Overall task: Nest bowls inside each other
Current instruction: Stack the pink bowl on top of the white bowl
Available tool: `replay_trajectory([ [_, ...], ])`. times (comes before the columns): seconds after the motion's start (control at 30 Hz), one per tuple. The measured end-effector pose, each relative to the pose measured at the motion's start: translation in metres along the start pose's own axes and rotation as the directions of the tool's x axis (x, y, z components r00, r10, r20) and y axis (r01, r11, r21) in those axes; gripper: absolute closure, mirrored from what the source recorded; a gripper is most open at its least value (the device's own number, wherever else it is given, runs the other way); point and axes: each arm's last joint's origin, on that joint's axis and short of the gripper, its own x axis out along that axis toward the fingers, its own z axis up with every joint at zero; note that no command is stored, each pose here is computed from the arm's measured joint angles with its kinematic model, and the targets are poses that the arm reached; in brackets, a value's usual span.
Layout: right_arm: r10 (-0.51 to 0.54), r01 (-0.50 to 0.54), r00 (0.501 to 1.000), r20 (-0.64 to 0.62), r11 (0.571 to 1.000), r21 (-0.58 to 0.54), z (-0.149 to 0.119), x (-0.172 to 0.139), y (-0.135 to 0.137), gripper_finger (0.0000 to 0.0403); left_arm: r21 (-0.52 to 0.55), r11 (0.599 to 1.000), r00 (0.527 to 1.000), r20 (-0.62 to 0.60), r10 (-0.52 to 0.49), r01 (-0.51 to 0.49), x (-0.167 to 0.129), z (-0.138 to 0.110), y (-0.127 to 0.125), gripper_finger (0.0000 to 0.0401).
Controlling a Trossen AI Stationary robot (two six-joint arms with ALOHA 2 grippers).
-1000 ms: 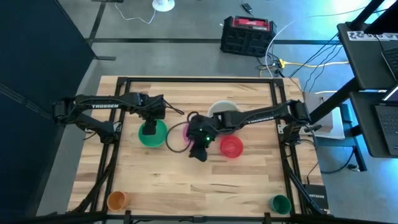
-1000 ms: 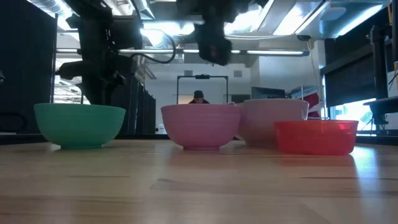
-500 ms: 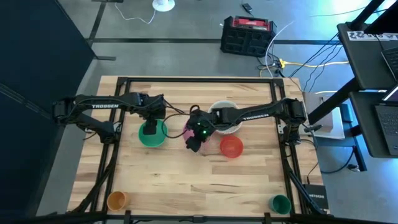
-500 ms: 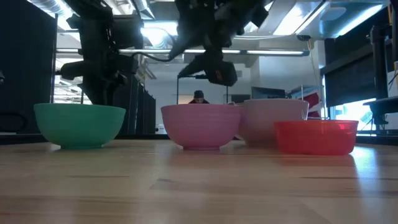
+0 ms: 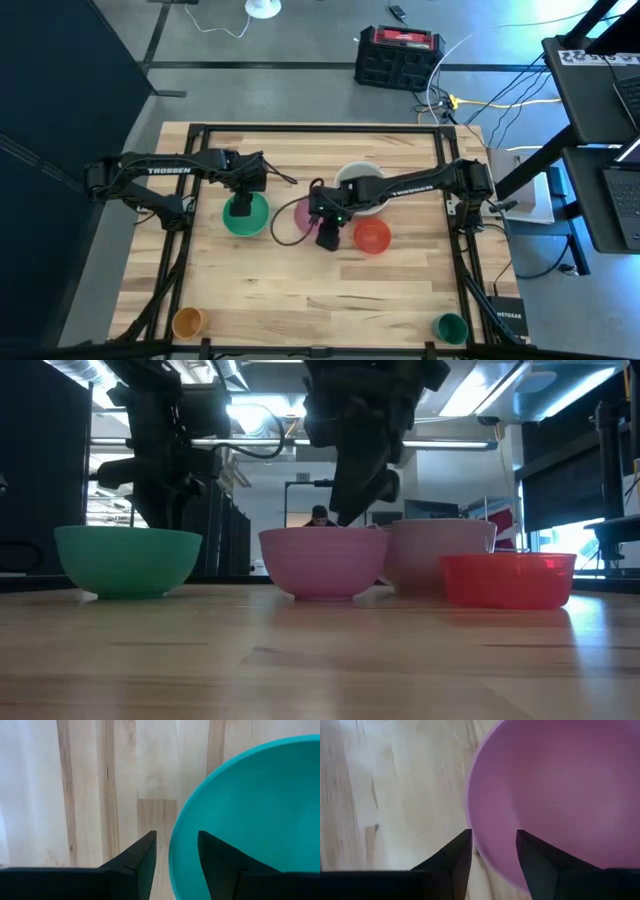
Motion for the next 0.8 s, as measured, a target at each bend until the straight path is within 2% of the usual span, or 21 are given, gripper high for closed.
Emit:
replay_trajectory([
  [0.47,-0.009,0.008,1.000,-0.011,0.991,-0.134,-0.002,-0.002,0.010,0.0264,-0.002,1.000,1.000,0.017,0.006,-0.006,0.000,0.002,0.001,0.0274],
  [0.57,0.008,-0.016,0.999,-0.048,0.989,-0.149,-0.003,0.005,0.010,0.0264,-0.002,1.000,1.000,0.016,0.006,-0.006,0.000,0.002,0.001,0.0274],
  [0.7,0.008,-0.033,0.991,-0.137,0.981,-0.189,-0.007,0.028,0.017,0.0264,-0.007,1.000,1.000,0.011,0.004,-0.004,0.000,0.001,0.000,0.0274],
  [0.8,0.018,-0.044,0.991,-0.130,0.979,-0.200,0.001,0.036,0.022,0.0264,-0.008,1.000,1.000,0.011,0.004,-0.004,0.000,0.001,0.000,0.0274],
])
